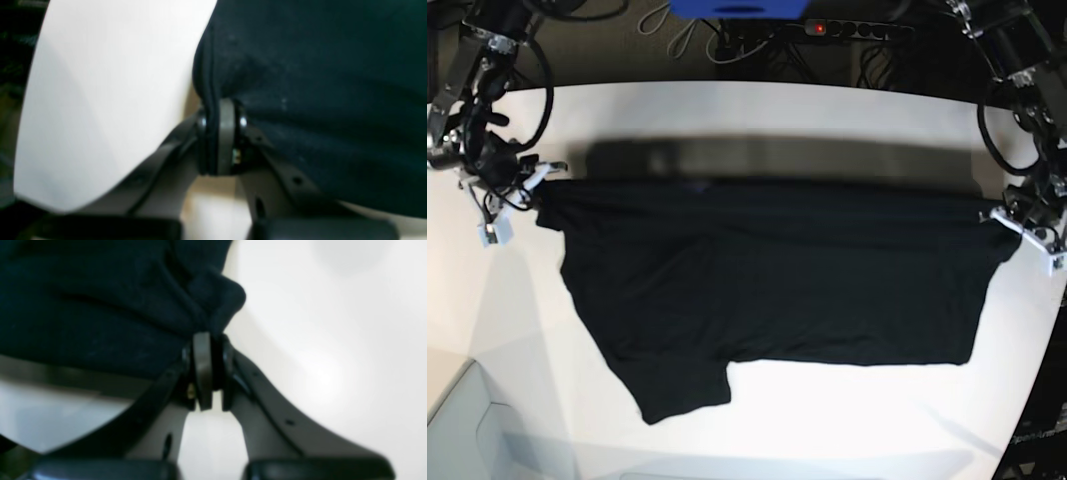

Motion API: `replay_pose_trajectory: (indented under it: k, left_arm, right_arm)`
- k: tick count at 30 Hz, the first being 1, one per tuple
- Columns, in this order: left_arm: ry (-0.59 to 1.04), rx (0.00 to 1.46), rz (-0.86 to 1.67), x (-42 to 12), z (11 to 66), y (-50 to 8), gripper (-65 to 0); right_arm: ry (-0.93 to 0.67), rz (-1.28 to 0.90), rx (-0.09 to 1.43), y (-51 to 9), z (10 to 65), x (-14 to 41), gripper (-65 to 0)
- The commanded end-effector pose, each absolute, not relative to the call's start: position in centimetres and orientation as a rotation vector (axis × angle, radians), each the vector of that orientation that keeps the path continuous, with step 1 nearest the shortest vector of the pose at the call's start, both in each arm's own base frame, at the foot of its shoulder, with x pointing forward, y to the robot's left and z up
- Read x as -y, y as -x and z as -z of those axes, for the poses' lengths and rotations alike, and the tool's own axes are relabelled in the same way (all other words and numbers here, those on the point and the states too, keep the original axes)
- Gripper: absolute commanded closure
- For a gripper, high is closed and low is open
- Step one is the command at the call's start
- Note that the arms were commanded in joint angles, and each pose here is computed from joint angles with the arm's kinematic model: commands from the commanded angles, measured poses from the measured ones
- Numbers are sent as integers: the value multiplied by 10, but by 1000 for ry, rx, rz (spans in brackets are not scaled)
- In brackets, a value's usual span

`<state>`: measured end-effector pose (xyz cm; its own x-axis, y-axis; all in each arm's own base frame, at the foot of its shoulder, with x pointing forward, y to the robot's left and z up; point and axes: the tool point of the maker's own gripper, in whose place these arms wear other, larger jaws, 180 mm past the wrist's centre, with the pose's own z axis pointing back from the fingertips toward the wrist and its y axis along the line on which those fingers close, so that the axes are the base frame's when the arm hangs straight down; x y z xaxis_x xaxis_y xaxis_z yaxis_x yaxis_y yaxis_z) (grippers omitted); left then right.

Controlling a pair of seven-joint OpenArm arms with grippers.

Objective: Layout the t-shirt on the table in an organized manner, then fold the t-shirt properly
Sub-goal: 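Pull the held shirt edge with both grippers away from the shirt body, then stretch the shirt edge taut between both grippers and release it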

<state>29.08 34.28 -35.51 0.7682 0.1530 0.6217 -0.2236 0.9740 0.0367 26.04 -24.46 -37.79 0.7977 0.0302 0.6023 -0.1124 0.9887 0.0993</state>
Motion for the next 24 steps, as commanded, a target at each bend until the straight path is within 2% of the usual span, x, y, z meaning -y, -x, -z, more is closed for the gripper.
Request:
replay_pose_trajectory:
  k: [1, 12, 24]
  left_arm:
    - [-137, 701, -205, -349, 345, -294, 0]
    - [-134, 590, -201, -344, 378, -253, 0]
    - [-140, 535, -199, -345, 396, -228, 0]
  right_arm:
    - [-124, -85, 689, -265, 368, 247, 0]
    - [-141, -89, 701, -217, 378, 227, 0]
    - [-156, -67, 719, -205, 384, 224, 0]
